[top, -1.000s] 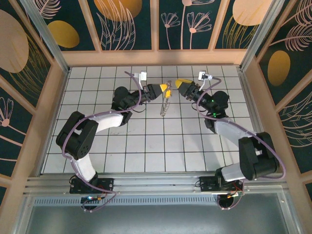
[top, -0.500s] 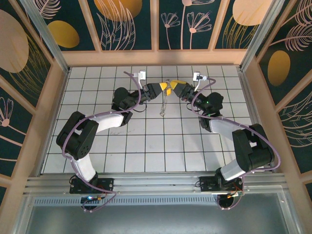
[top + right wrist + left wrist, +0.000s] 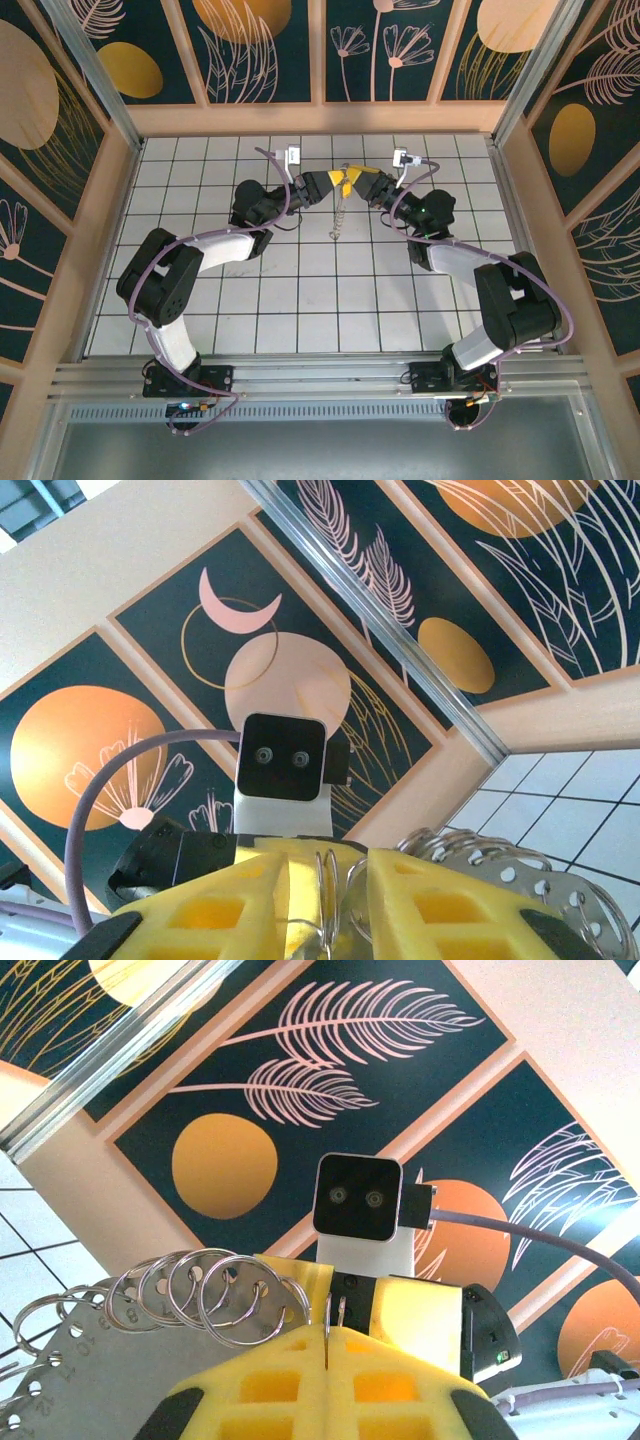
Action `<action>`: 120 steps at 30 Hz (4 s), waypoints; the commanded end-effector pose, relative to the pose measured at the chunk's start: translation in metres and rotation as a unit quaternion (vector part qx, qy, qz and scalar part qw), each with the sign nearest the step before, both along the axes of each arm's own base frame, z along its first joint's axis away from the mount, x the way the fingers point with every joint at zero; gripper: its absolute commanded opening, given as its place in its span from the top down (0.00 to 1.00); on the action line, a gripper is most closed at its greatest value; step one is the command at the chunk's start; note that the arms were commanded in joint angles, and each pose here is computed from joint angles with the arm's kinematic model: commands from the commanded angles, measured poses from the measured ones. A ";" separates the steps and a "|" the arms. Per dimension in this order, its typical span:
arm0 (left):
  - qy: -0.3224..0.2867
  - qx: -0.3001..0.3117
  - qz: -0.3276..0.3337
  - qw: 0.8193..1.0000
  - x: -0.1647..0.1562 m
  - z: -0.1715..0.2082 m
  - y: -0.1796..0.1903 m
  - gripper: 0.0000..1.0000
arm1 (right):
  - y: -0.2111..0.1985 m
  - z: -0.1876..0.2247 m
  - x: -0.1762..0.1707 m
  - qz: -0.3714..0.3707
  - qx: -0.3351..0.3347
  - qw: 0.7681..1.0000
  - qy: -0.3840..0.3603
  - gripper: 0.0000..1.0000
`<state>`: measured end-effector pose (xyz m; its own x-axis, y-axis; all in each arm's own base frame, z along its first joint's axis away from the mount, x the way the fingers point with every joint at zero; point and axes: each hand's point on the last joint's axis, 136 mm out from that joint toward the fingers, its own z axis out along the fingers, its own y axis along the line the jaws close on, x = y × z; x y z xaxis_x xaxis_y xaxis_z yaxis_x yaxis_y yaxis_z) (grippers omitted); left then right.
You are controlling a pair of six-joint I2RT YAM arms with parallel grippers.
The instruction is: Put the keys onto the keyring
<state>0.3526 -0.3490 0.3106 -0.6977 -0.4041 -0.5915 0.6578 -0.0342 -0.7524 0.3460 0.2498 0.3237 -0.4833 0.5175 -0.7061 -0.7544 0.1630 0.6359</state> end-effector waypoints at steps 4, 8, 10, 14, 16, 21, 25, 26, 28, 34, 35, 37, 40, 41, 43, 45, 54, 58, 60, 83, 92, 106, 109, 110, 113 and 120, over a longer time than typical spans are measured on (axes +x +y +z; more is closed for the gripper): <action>-0.024 -0.020 0.004 1.000 -0.002 0.014 0.001 1.00 | 0.001 0.019 0.001 -0.004 0.016 0.999 -0.030 0.72; -0.028 -0.018 0.005 0.999 -0.002 0.016 0.001 1.00 | 0.004 0.018 0.002 0.007 0.018 1.000 -0.024 0.82; -0.030 -0.018 0.006 0.999 -0.002 0.017 0.001 1.00 | 0.004 0.016 0.001 0.008 0.018 1.000 -0.023 0.89; -0.028 -0.017 0.006 0.999 -0.001 0.015 0.001 1.00 | 0.006 0.011 0.000 0.011 0.016 1.000 -0.017 0.98; -0.030 -0.018 0.006 0.999 -0.001 0.016 0.001 1.00 | 0.007 0.008 -0.001 0.014 0.014 1.000 -0.016 0.96; -0.030 -0.017 0.007 0.999 0.000 0.014 0.000 1.00 | 0.010 0.003 -0.001 0.022 0.009 1.000 -0.012 0.99; -0.028 -0.016 0.006 0.999 0.002 0.011 -0.001 1.00 | 0.012 -0.001 -0.001 0.029 0.006 1.000 -0.010 0.89; -0.028 -0.015 0.006 0.999 0.002 0.010 -0.001 1.00 | 0.012 -0.003 -0.001 0.029 0.005 1.000 -0.009 0.96; -0.027 -0.016 0.005 1.000 0.003 0.010 -0.002 1.00 | 0.012 -0.005 0.000 0.026 0.005 1.000 -0.006 1.00; -0.034 -0.005 0.004 0.999 0.005 0.008 -0.004 1.00 | 0.006 -0.008 0.006 0.016 -0.001 1.000 -0.003 1.00; -0.035 0.003 0.008 0.999 0.007 0.007 -0.004 0.94 | 0.005 -0.009 0.008 0.014 -0.003 1.000 -0.002 1.00; -0.039 0.025 0.024 0.999 0.013 0.004 0.001 0.76 | 0.000 -0.008 0.015 0.008 -0.009 1.000 -0.003 1.00; -0.048 0.067 0.056 0.995 0.025 0.000 0.016 0.57 | -0.003 -0.008 0.025 0.014 -0.028 1.000 -0.004 1.00; -0.050 0.080 0.065 0.993 0.029 -0.002 0.022 0.54 | -0.002 -0.007 0.026 0.022 -0.035 0.999 -0.006 1.00; -0.050 0.107 0.077 0.990 0.038 -0.011 0.032 0.47 | 0.001 -0.007 0.031 0.041 -0.053 0.998 -0.007 1.00; -0.065 0.119 0.077 0.988 0.040 -0.002 0.042 0.44 | 0.006 -0.009 0.035 0.062 -0.076 0.995 -0.006 1.00; -0.097 0.193 0.012 0.976 0.052 -0.014 0.034 0.37 | 0.026 -0.015 0.054 0.145 -0.135 0.980 0.009 1.00; -0.094 0.194 0.006 0.977 0.060 -0.014 0.036 0.42 | 0.027 -0.014 0.067 0.157 -0.134 0.978 0.025 1.00; -0.092 0.186 0.004 0.978 0.063 -0.012 0.037 0.47 | 0.027 -0.013 0.073 0.165 -0.126 0.978 0.034 1.00; -0.076 0.155 -0.007 0.985 0.091 -0.009 0.029 0.54 | 0.025 0.002 0.082 0.170 -0.090 0.981 0.035 1.00; -0.078 0.130 -0.015 0.988 0.091 0.000 0.027 0.58 | 0.033 0.000 0.081 0.176 -0.089 0.980 0.036 1.00; -0.074 0.121 -0.024 0.990 0.086 -0.002 0.027 0.67 | 0.035 0.001 0.085 0.173 -0.084 0.981 0.035 1.00; -0.071 0.122 -0.024 0.990 0.085 -0.005 0.028 0.68 | 0.035 0.001 0.084 0.175 -0.084 0.980 0.034 1.00; -0.069 0.123 -0.023 0.990 0.086 -0.008 0.027 0.67 | 0.035 0.002 0.083 0.175 -0.084 0.980 0.033 1.00; -0.063 0.123 -0.016 0.990 0.088 -0.012 0.028 0.61 | 0.035 0.002 0.082 0.175 -0.084 0.980 0.033 1.00; -0.056 0.126 -0.014 0.990 0.091 -0.020 0.028 0.56 | 0.034 0.002 0.081 0.173 -0.084 0.981 0.032 1.00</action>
<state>0.4400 -0.3230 0.2994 -0.6370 -0.2079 -0.7424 0.7354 0.1251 -0.6660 0.4331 0.2817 0.3022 -0.7166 0.1808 -0.6737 -0.6791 0.0393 0.7330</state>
